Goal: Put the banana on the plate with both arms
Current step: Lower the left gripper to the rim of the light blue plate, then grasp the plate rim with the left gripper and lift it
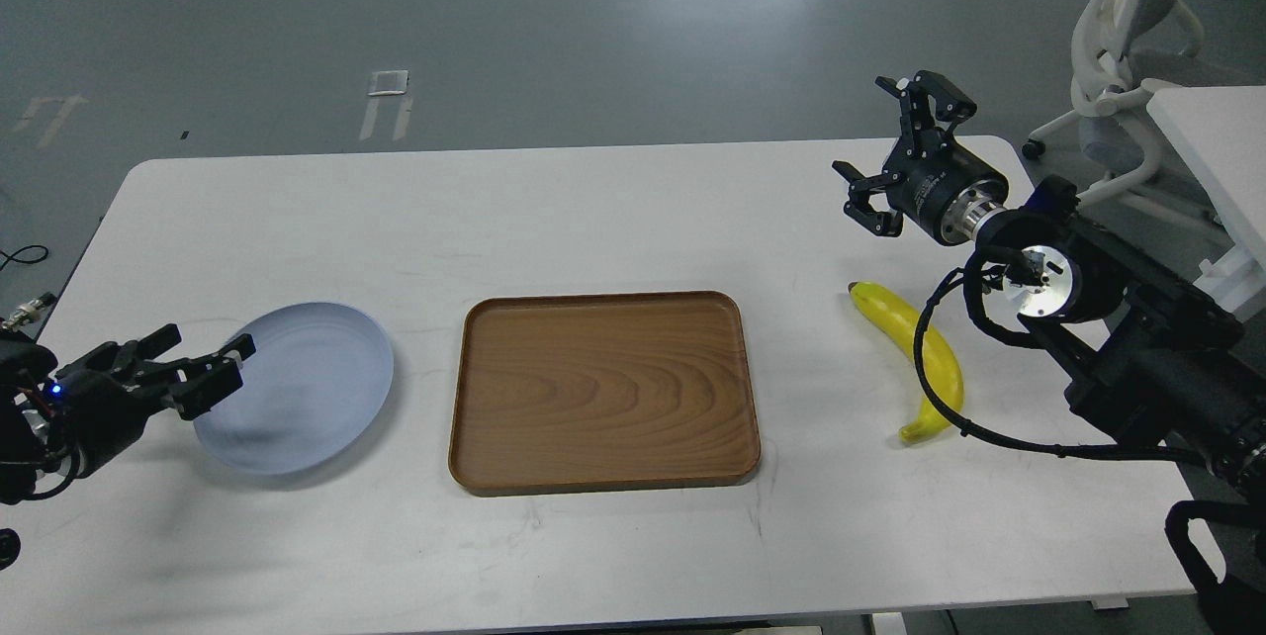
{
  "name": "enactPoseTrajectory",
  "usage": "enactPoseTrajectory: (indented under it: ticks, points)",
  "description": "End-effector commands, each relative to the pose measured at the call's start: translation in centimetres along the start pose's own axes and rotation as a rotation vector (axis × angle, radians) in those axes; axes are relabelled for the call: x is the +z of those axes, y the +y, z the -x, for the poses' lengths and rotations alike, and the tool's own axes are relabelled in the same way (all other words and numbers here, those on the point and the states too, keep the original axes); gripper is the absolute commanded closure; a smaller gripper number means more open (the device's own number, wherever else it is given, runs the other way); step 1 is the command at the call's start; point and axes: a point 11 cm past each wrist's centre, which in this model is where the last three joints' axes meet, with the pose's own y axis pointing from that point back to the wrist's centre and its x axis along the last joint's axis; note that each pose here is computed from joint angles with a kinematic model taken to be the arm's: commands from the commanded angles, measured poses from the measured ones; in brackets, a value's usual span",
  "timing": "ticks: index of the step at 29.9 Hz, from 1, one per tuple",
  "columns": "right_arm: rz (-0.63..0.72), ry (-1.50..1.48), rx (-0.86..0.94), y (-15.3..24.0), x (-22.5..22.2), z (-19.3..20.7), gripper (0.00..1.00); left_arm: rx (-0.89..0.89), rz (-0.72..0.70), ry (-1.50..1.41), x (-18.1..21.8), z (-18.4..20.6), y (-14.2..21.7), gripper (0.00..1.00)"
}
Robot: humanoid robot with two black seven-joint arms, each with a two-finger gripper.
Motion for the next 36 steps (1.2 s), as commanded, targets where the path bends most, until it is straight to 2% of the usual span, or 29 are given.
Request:
enactPoseTrajectory:
  ticks: [1, 4, 10, 19, 21, 22, 25, 27, 30, 32, 34, 36]
  points:
    - [-0.001, 0.001, -0.001, 0.0, -0.1, 0.0, 0.01, -0.021, -0.042, 0.003, -1.1, 1.5, 0.5, 0.03]
    - [-0.002, 0.001, -0.001, 0.0, -0.1, 0.1, 0.01, -0.026, -0.041, 0.008, -1.0, 1.8, 0.4, 0.04]
    - [-0.006, 0.003, -0.001, 0.0, -0.3, 0.0, 0.01, -0.037, -0.051, 0.02, -1.1, 2.6, 0.7, 0.14]
    - [-0.006, 0.01, 0.004, 0.1, -0.5, -0.3, 0.01, -0.051, -0.061, 0.027, -1.3, 3.2, 1.1, 0.14]
    - [-0.007, 0.011, 0.007, 0.1, -0.5, -0.3, 0.01, -0.054, -0.06, 0.029, -1.3, 3.3, 1.1, 0.2]
    - [-0.007, 0.011, 0.007, 0.1, -0.5, -0.3, 0.01, -0.054, -0.06, 0.029, -1.3, 3.3, 1.1, 0.2]
    - [-0.009, 0.011, 0.007, 0.1, -0.7, -0.4, 0.01, -0.054, -0.052, 0.039, -0.9, 3.5, 0.7, 0.37]
    - [-0.009, 0.013, 0.007, 0.1, -0.7, -0.4, 0.01, -0.055, -0.052, 0.044, -0.8, 3.6, 0.6, 0.6]
    - [-0.009, 0.013, 0.006, 0.1, -0.7, -0.3, 0.01, -0.047, -0.063, 0.052, -1.1, 3.5, 0.6, 0.76]
    - [-0.009, 0.014, 0.007, 0.2, -0.7, -0.4, 0.01, -0.035, -0.073, 0.067, -1.2, 3.3, 0.3, 0.93]
    - [-0.009, 0.014, 0.007, 0.2, -0.7, -0.4, 0.01, -0.035, -0.082, 0.076, -1.4, 3.4, 0.4, 1.0]
    - [-0.011, 0.014, 0.006, 0.1, -0.8, -0.3, 0.01, -0.035, -0.079, 0.081, -1.2, 3.4, 0.4, 1.0]
